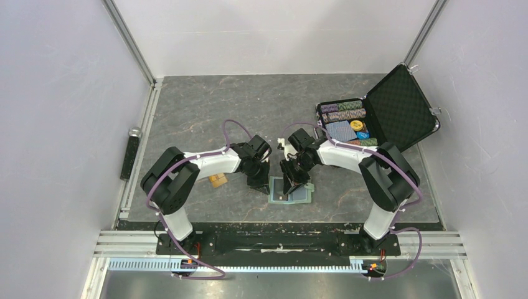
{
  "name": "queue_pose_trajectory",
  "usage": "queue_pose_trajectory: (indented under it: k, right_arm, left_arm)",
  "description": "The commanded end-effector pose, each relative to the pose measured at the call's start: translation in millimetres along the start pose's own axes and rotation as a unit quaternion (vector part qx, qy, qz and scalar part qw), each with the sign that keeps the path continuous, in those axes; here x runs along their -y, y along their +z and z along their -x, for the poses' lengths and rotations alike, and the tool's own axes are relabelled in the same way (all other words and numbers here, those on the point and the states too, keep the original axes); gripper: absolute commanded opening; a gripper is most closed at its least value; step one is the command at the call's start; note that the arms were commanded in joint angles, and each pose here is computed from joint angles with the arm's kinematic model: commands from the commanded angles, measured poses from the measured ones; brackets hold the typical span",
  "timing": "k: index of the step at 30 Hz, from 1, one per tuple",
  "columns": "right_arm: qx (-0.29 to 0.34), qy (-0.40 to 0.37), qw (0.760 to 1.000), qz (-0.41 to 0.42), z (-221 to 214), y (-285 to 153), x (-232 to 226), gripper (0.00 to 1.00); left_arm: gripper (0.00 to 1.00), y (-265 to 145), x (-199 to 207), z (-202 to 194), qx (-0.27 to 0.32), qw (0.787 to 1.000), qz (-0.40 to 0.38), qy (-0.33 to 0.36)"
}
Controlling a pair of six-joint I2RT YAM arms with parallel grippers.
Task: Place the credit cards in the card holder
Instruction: Insert the credit card into the card holder.
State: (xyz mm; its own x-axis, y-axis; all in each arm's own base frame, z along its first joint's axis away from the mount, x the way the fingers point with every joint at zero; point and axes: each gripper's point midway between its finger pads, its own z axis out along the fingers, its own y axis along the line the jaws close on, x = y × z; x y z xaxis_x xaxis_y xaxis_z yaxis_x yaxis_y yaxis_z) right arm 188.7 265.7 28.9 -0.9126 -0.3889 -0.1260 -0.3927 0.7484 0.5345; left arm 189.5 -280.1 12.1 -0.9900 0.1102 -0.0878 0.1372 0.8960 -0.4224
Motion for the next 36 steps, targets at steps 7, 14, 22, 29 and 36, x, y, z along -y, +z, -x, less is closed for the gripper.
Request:
queue_pose_trajectory:
  k: [7,14,22,29,36]
  right_arm:
    - [0.036,-0.029,0.998,-0.051,17,-27,9,0.38]
    - [0.04,0.001,0.996,-0.078,4,-42,39,0.46]
    - [0.031,0.024,0.994,-0.099,-9,-49,66,0.49]
    - [0.022,0.029,0.996,-0.085,-13,-43,66,0.49]
    - [0.038,0.025,0.998,-0.032,-1,-42,46,0.43]
  left_arm:
    - [0.02,14,-13,-4,-0.004,1.0,0.031,-0.005]
    - [0.02,15,-14,-5,-0.005,0.999,0.032,-0.005]
    - [0.02,15,-14,-5,-0.007,0.999,0.032,-0.005]
    - [0.02,16,-14,-6,-0.008,0.999,0.033,-0.004]
    - [0.02,16,-14,-5,-0.008,0.999,0.032,-0.003]
